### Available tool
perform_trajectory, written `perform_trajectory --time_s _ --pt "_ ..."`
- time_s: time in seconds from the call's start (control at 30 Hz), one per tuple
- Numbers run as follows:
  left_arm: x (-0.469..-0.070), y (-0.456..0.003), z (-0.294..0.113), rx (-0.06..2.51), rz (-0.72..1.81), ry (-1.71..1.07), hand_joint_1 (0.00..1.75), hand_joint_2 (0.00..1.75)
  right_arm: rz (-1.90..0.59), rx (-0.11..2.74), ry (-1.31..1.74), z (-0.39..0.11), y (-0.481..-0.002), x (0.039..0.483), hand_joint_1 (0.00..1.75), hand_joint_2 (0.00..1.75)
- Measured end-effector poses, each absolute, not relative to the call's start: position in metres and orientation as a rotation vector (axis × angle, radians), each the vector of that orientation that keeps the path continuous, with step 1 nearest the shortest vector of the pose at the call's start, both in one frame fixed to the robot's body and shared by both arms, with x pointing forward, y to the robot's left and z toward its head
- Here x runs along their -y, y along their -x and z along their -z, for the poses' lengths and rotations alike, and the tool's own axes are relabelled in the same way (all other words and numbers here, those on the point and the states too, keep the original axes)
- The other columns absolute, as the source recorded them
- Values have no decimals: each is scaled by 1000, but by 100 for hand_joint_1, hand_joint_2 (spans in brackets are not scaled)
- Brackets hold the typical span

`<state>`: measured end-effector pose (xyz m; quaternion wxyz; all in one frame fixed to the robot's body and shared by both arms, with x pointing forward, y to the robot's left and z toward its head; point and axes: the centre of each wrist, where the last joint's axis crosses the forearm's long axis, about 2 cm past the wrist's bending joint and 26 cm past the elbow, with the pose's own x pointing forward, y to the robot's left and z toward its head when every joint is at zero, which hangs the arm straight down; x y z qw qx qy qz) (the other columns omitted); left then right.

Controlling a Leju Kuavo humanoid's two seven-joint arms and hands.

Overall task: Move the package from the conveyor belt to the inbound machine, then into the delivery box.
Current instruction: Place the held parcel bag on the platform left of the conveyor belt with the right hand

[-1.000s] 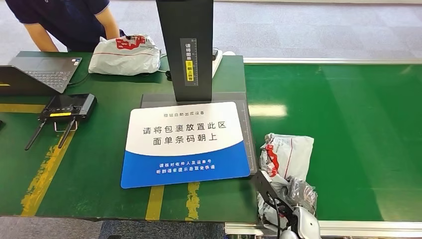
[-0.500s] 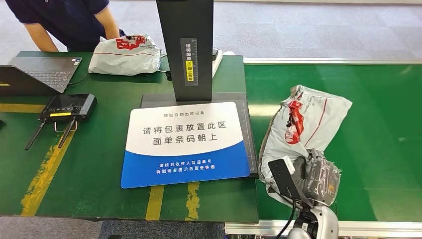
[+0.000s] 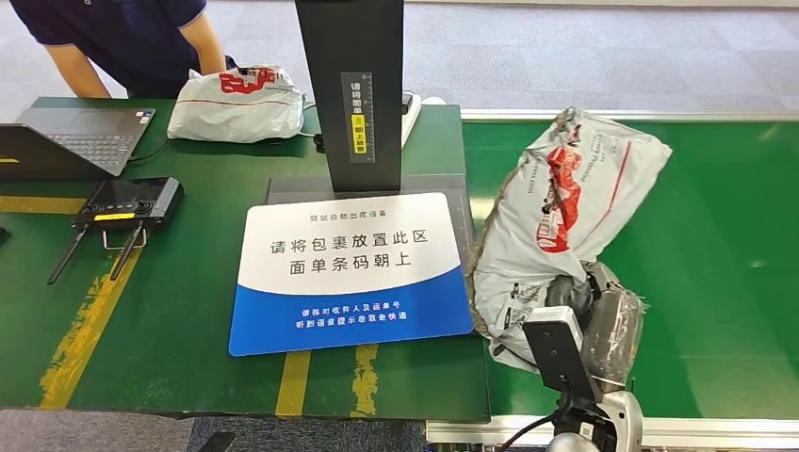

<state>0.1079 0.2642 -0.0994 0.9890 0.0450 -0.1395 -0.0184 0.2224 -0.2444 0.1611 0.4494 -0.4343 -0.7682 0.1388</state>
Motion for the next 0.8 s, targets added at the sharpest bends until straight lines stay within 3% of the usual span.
perform_trajectory --time_s 0.3,0.8 --pt "-263 -118 97 291 64 -88 0 175 -492 2017 794 -163 -242 202 175 175" --pt "-260 -121 96 291 84 -86 0 175 -649 2025 671 -148 -273 172 175 175"
